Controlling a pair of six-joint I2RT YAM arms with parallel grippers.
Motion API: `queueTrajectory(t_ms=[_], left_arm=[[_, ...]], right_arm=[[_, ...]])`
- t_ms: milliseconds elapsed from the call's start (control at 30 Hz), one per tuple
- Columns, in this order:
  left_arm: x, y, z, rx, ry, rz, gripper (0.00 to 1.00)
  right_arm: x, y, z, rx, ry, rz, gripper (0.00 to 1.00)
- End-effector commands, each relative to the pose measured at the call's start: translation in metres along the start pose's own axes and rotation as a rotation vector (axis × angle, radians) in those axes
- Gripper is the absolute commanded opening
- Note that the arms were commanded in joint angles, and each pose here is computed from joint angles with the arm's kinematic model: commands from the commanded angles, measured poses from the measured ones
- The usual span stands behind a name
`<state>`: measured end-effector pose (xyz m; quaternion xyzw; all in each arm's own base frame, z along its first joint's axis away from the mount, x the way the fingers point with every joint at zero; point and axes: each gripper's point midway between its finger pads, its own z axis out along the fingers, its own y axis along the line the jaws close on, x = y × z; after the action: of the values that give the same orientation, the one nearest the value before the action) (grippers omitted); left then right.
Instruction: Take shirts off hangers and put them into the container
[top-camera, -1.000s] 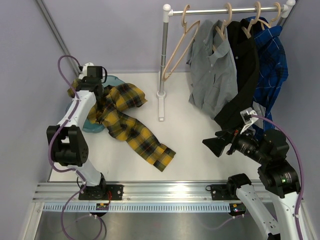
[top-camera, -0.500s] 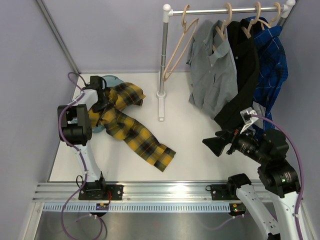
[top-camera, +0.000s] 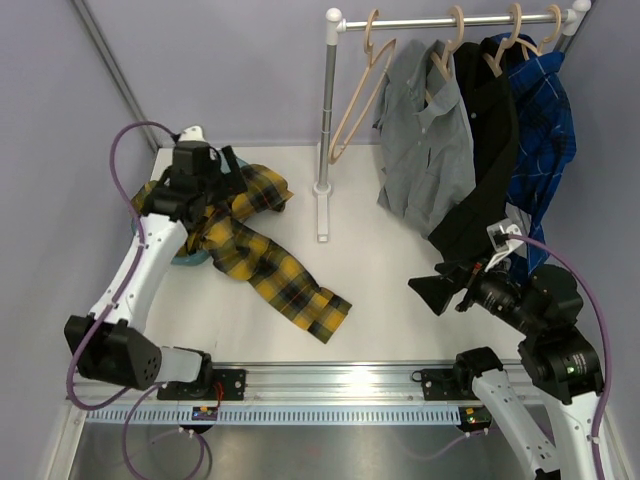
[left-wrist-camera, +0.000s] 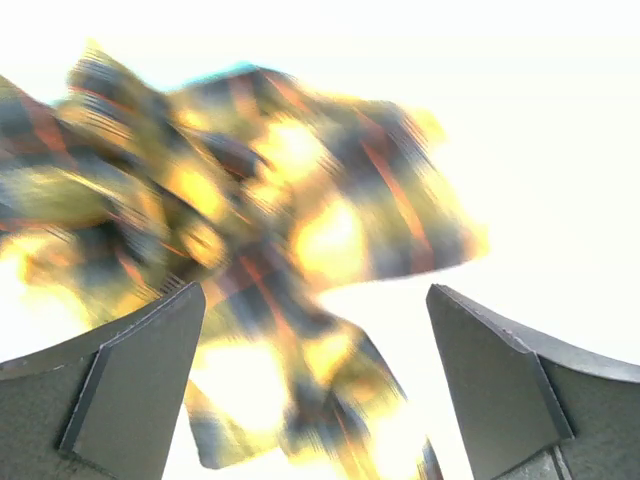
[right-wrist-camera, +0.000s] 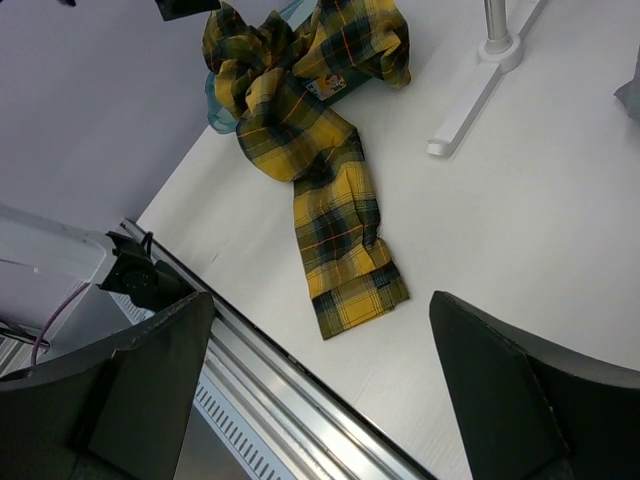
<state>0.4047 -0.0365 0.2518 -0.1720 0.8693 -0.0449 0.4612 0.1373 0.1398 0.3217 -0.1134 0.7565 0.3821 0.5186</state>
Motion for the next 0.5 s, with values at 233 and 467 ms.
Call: queueTrajectory(t_ms=[233,467], left_arm=[[0.188,-0.084,-0.059,0.194,0.284,0.243,0.99],[0.256,-0.096,-0.019,0.127,0.356,0.358,0.99]], right_arm=[[0.002,0.004,-0.019,0.022,-0.045,-0.023,0.99],[0.007,0.011,-0.029,0.006,-0.054,-0.018,0.99]])
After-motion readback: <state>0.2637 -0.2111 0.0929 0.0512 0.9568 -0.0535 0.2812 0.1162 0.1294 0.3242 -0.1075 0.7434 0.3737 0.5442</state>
